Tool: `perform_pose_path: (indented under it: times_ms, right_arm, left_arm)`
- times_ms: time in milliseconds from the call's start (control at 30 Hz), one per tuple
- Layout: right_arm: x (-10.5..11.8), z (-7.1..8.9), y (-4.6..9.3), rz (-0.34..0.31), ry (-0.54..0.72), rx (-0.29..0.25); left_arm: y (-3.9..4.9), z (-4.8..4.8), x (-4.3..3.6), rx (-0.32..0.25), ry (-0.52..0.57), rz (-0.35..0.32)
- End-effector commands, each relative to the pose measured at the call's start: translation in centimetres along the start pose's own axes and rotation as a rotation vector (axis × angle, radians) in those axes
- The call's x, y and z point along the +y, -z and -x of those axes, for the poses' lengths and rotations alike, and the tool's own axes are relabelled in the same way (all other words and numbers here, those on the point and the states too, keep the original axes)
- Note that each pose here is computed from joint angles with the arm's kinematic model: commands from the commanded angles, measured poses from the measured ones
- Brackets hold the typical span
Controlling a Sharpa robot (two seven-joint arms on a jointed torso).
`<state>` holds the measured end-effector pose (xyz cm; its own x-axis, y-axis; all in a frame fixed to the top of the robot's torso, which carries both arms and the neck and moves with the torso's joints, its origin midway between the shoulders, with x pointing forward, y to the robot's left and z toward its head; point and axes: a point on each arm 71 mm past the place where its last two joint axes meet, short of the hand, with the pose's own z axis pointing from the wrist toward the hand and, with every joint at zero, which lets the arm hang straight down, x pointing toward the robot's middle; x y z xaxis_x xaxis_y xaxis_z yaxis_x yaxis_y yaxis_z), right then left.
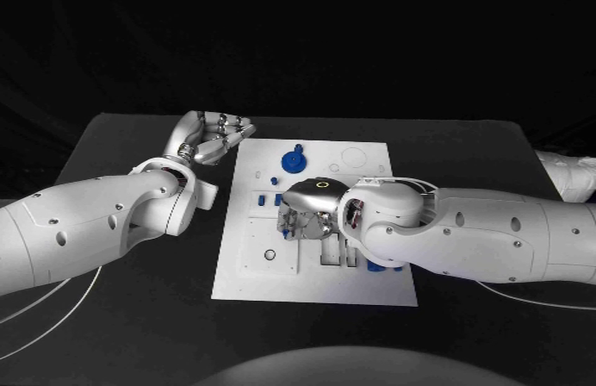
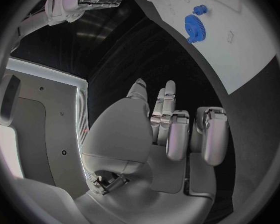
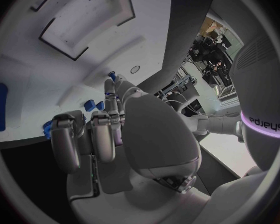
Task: Assemble the parts on the task board
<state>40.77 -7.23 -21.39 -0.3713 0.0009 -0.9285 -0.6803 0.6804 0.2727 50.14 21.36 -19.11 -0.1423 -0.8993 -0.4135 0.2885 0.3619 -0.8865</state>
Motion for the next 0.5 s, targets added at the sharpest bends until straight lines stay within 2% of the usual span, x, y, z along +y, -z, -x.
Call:
perform_pose_path:
  times_ms: [33,500]
  right_arm:
    - [0.15,-0.16,-0.01,0.011,0.038,0.01]
    - [0.08,-0.31,0.01,0.005,0.049,0.027]
  left_arm:
    - [-0.01,-0.17,-0.19,0.013,0.009,-0.015]
    - [-0.03,-0.17,-0.17,0.014,0.009,-0.014]
